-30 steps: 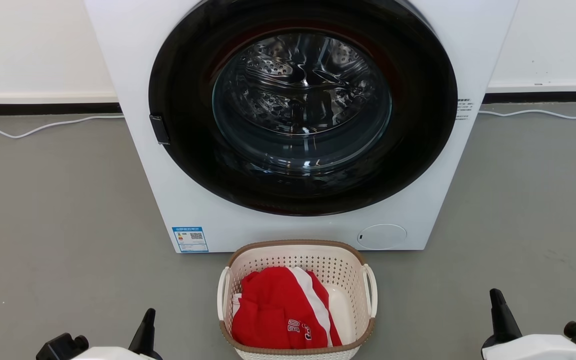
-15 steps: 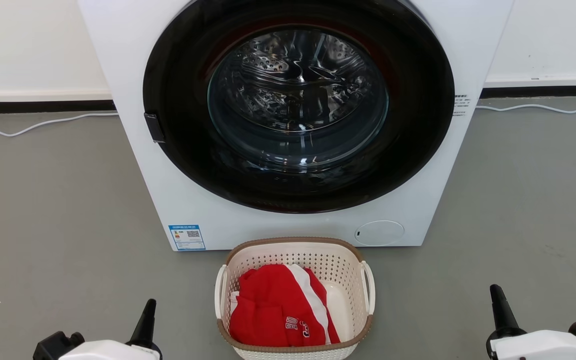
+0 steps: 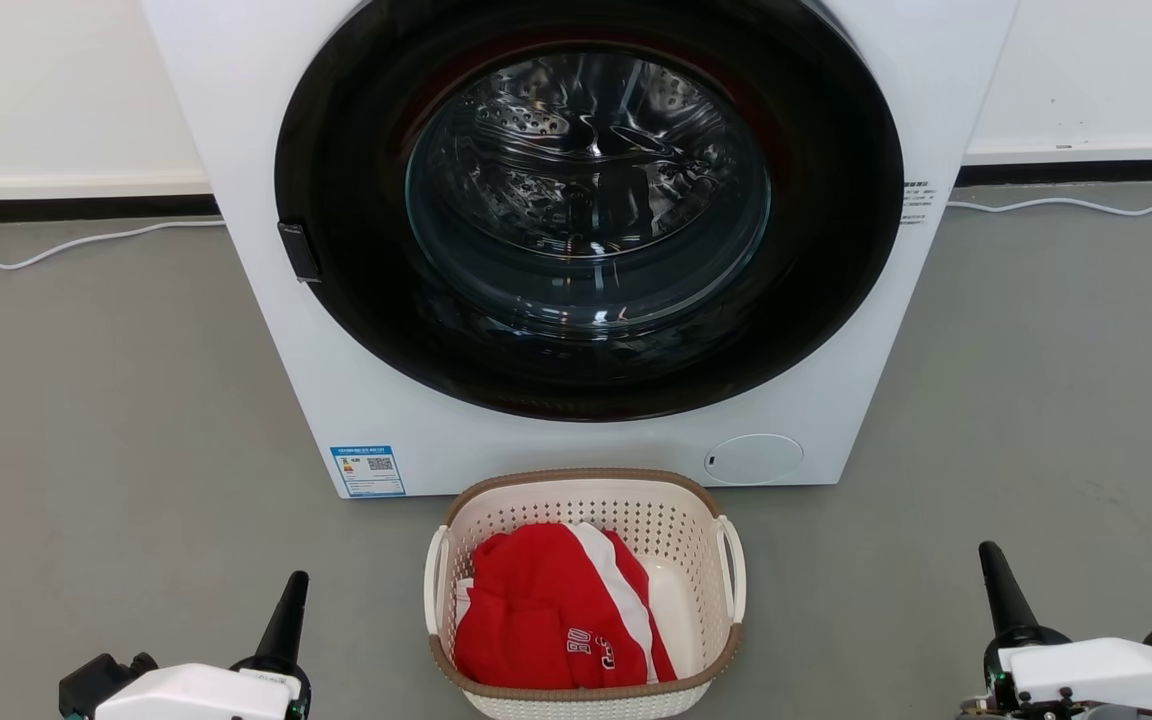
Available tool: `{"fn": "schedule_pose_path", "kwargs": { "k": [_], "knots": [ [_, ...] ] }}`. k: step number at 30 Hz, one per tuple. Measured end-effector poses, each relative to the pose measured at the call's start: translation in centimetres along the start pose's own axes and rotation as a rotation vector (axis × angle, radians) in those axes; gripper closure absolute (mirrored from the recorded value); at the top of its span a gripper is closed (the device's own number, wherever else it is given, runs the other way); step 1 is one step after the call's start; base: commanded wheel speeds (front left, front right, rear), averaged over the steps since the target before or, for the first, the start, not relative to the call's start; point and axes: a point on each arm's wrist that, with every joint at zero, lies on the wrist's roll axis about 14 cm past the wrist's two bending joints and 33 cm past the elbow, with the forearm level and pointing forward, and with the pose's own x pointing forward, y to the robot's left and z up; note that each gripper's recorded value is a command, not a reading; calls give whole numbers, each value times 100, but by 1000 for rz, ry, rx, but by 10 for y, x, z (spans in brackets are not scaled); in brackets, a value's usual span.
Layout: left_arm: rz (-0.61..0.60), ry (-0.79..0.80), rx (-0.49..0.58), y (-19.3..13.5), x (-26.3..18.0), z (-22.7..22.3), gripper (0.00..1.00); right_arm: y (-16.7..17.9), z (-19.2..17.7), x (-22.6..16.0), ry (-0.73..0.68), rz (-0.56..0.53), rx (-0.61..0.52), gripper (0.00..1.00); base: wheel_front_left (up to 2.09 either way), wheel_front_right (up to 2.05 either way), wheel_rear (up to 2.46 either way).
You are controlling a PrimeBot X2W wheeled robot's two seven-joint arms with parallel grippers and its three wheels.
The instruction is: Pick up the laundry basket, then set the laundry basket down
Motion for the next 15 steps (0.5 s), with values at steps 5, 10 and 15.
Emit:
{"fn": "schedule_pose_path", "kwargs": {
  "k": [5,10,15],
  "knots": [
    [-16,3,-59,-4,1,-2,100,1,1,1,1,4,62,100,0,0,0],
    [-29,0,-108,-8,3,0,100,2,1,1,8,8,121,100,0,0,0],
    [-48,4,-156,-13,5,1,100,7,3,1,4,26,183,100,0,0,0]
  ]
}}
